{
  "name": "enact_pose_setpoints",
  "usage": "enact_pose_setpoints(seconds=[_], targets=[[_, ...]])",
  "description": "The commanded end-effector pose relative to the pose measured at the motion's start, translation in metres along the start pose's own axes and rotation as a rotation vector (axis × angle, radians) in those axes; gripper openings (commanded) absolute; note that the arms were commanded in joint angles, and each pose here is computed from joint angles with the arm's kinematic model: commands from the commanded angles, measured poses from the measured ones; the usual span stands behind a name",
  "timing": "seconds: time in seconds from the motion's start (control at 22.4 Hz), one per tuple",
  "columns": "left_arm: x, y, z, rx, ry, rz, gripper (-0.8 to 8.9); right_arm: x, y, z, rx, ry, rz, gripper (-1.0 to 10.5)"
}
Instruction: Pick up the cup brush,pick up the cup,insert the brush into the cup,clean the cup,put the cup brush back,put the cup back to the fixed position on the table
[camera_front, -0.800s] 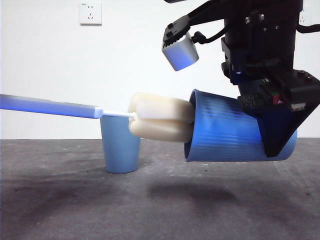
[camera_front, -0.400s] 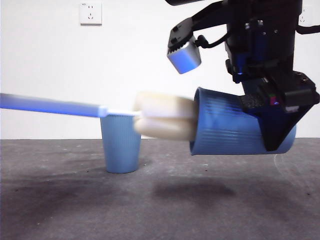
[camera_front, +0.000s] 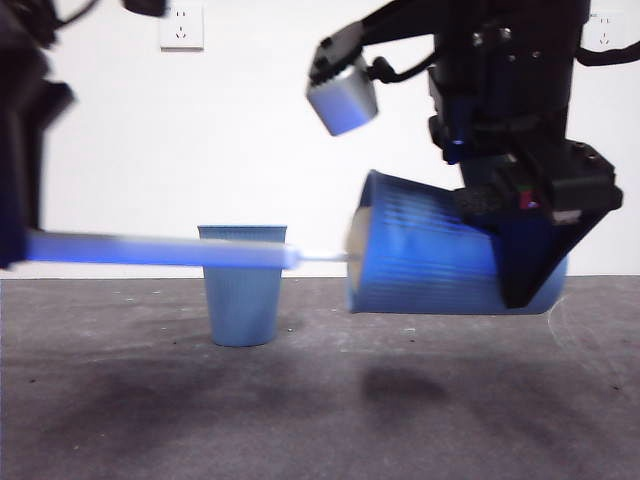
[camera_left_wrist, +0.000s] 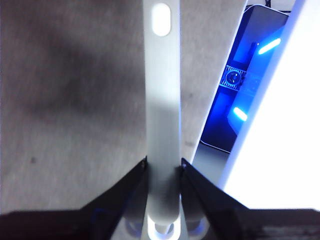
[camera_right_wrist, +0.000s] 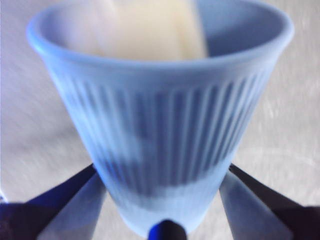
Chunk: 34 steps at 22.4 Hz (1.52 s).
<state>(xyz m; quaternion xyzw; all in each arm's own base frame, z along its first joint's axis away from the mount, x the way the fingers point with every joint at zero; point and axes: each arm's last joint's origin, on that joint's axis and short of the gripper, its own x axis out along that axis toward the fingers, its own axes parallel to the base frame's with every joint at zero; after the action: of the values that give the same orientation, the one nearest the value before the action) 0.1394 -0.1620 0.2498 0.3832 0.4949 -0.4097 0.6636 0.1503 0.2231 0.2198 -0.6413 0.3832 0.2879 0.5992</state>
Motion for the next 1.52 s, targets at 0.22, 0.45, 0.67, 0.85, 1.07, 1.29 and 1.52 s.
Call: enact_pose_setpoints(seconds=[0.22,0.45,0.67,0.85,1.07,1.29,1.52], targets=[[0.013,-0.004,0.013,0.043,-0.022,-0.008,-0.09,-0.005,0.007,0.01,-0.02,-0.057,-0.016,-0.1],[0.013,-0.003,0.016,0.041,-0.045,-0.001,-0.09,-0.007,0.009,0.012,-0.028,-0.063,-0.016,-0.1],[0.013,-0.001,0.009,0.011,0.014,0.001,-0.09,-0.007,0.01,0.01,-0.012,-0.046,-0.011,-0.1],[0.01,0.009,0.001,-0.077,0.054,0.053,-0.09,-0.007,0.011,0.008,0.041,-0.03,-0.005,-0.1],[-0.005,0.017,-0.014,-0.139,0.035,0.075,-0.09,-0.005,0.008,0.007,0.116,-0.022,-0.004,-0.1],[-0.025,0.018,-0.032,-0.202,0.002,0.099,-0.09,-0.005,0.0,0.0,0.226,-0.018,-0.014,-0.1],[-0.045,0.013,-0.046,-0.258,-0.065,0.164,-0.09,-0.016,-0.015,-0.018,0.42,-0.055,-0.038,-0.1]])
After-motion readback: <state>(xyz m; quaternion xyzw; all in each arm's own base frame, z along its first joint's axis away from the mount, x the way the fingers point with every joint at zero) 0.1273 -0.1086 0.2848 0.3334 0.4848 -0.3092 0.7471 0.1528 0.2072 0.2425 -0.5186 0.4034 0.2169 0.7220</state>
